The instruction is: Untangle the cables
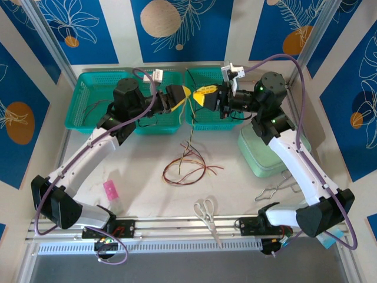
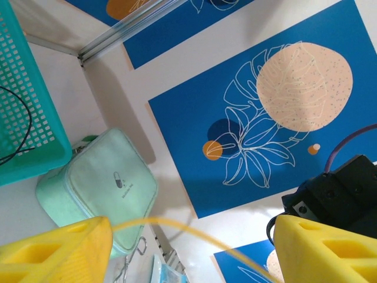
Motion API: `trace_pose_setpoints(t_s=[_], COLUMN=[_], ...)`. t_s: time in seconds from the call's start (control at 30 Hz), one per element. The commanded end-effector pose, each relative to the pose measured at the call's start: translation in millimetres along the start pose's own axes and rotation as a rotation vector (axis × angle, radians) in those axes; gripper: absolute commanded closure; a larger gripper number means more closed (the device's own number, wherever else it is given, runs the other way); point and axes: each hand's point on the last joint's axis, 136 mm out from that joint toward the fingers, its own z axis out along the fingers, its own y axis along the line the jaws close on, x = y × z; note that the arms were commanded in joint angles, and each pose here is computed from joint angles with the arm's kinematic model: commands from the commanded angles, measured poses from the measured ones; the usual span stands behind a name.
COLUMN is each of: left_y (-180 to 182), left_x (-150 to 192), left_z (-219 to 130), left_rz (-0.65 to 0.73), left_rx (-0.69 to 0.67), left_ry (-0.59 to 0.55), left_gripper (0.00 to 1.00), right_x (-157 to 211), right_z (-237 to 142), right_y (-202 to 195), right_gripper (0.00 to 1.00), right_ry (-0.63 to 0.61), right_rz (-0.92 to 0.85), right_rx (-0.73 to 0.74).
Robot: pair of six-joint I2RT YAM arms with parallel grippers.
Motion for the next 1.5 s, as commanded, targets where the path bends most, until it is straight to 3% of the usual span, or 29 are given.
trace_pose_setpoints(t_s=[0.0,0.43,0.8,0.9,1.03,1.17,1.47], left_y=[-8,-3,-11,-11,-11,-6,-5], left_x=[-8,6,4,4,4,1,-18], left_z=[-2,-17,-16,-17,-17,-22,-58], left_rz=[-0.009,-0.018,-0.051,-0.049,-0.041,-0.015,0.17], left_rx=[0.056,0.019,0.075,0.077,0.074,0.034,-0.122], left_ry=[-0.033,-0.031,-0.045,-0.048,-0.052,-0.083,-0.257], left_gripper=[0.28,0.29,0.3,0.45,0.8,0.99,1.0], right_x=[-7,-6,20,22,21,19,2], right_z=[2,14,24,26,29,23,-23], right_y=[11,6,-9,-13,-15,-21,-57], right_gripper=[1.0,1.0,1.0,1.0,1.0,1.0,1.0], right_ry=[0.001,0.027,0.078,0.075,0.076,0.053,-0.123], right_rz=[-0.024,-0.042,0.002,0.009,0.018,0.013,0.04], right_rx=[-0.031,-0.06,-0.07,-0.07,-0.075,-0.015,0.4])
